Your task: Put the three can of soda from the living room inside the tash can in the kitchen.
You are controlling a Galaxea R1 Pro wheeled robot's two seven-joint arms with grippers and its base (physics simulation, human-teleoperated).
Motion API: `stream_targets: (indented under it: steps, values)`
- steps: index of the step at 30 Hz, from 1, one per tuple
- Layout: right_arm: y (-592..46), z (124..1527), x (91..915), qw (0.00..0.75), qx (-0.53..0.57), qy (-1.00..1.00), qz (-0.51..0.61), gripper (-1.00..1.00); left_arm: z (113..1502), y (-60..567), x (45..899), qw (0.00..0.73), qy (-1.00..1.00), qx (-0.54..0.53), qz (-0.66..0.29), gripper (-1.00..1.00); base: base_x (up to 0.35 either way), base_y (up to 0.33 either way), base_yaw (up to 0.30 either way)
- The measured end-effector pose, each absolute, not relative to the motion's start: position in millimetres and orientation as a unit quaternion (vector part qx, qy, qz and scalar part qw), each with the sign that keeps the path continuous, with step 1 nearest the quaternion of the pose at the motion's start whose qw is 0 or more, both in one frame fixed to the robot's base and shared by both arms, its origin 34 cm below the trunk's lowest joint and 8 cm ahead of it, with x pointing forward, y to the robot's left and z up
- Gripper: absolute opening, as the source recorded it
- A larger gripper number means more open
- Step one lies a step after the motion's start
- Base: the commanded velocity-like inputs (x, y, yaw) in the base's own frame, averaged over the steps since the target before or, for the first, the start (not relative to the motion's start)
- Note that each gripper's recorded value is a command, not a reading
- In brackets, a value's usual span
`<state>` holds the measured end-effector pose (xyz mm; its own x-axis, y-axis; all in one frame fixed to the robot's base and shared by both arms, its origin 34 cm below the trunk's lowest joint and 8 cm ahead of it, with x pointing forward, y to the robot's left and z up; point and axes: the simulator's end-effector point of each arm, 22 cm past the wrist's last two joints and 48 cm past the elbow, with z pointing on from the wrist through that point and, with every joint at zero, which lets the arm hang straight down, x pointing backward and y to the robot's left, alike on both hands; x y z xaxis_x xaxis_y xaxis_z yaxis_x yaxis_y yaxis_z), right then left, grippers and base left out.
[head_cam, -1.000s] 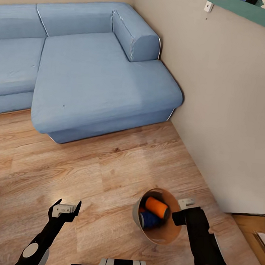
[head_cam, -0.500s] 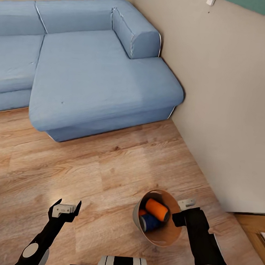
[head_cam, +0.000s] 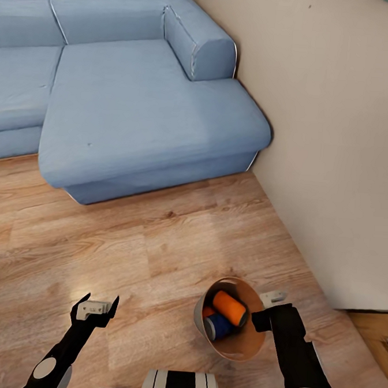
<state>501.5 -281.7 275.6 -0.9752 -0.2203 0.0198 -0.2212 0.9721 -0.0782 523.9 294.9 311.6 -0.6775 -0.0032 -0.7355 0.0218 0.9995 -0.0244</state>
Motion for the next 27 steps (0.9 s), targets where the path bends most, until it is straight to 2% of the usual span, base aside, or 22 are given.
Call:
stream_targets:
  steps: [15,27]
  values:
    - [-279.6,245.7,489.3,0.014,0.113,-0.993,0.037,-1.0,285.7,295.0,518.3,0.402,0.916,0.005,-0.016,1.0,0.0,0.0,0.0]
    - [-295.6,245.6,484.8,0.029,0.156,-0.984,0.077,-1.0,279.3,295.6,514.7,0.394,0.919,0.005,-0.016,1.0,0.0,0.0,0.0]
